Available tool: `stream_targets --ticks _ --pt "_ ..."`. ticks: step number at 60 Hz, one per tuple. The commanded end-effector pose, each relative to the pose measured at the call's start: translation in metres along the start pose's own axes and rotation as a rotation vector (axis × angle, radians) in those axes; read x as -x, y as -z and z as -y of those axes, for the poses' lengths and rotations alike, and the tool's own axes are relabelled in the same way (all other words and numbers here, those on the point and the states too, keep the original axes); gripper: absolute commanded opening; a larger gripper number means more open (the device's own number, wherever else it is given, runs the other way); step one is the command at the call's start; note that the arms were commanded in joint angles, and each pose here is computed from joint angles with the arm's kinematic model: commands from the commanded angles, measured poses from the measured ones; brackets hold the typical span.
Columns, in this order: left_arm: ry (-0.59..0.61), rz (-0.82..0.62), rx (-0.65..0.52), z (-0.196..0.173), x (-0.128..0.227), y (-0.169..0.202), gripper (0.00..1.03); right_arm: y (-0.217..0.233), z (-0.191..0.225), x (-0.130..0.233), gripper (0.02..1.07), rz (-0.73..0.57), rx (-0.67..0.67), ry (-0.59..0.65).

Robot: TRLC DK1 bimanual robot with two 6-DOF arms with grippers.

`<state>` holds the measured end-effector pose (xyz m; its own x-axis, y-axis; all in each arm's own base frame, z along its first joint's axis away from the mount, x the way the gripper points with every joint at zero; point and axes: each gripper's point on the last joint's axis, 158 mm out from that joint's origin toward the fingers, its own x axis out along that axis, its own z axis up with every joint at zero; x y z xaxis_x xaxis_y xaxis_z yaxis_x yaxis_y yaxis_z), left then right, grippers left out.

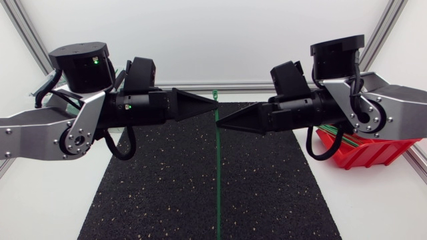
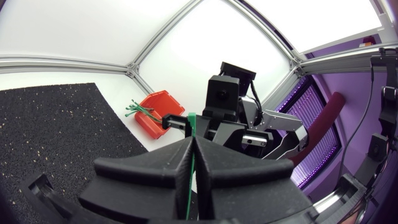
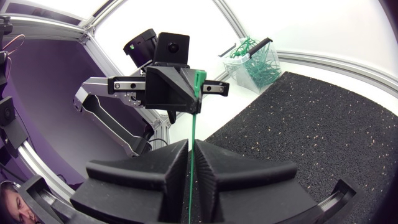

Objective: Take a green cable tie from the red box, thread the tail through the head to close it, then place it in the transparent bin on the left.

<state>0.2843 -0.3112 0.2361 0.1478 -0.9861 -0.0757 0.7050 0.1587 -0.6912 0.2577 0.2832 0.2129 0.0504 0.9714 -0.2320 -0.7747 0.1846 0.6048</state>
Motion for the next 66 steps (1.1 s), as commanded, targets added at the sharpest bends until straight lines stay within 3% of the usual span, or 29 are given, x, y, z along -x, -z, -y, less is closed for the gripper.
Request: stream_targets --ticks 1,15,23,30,37,39,48,56,66 --pt "-0.003 -0.004 0.037 0.001 0.007 0.003 0.04 0.003 -0.007 0.004 0.37 -0.001 -0.021 0.007" --pt "-0.020 -0.061 0.134 -0.001 0.012 0.002 0.04 0.011 0.011 0.009 0.70 -0.060 -0.077 0.157" --pt "-0.020 -0.082 0.180 -0.002 0.020 0.003 0.04 0.032 0.022 0.006 0.90 -0.163 0.015 0.259" --pt "-0.037 -0.101 0.242 -0.007 0.027 0.003 0.04 0.039 0.023 0.004 0.91 -0.188 0.044 0.264" --pt "-0.061 -0.121 0.328 -0.012 0.036 0.003 0.04 0.042 0.021 0.008 0.95 -0.211 0.210 0.332" --pt "-0.074 -0.120 0.350 -0.016 0.039 0.002 0.04 0.038 0.021 0.010 1.02 -0.200 0.258 0.370" --pt "-0.105 -0.112 0.404 -0.022 0.049 -0.001 0.04 0.034 0.026 0.014 1.03 -0.233 0.447 0.476" --pt "-0.110 -0.118 0.426 -0.021 0.051 0.000 0.04 0.048 0.036 0.021 1.03 -0.326 0.429 0.545" --pt "-0.122 -0.109 0.423 -0.028 0.055 -0.001 0.04 0.044 0.029 0.036 1.03 -0.356 0.547 0.581"
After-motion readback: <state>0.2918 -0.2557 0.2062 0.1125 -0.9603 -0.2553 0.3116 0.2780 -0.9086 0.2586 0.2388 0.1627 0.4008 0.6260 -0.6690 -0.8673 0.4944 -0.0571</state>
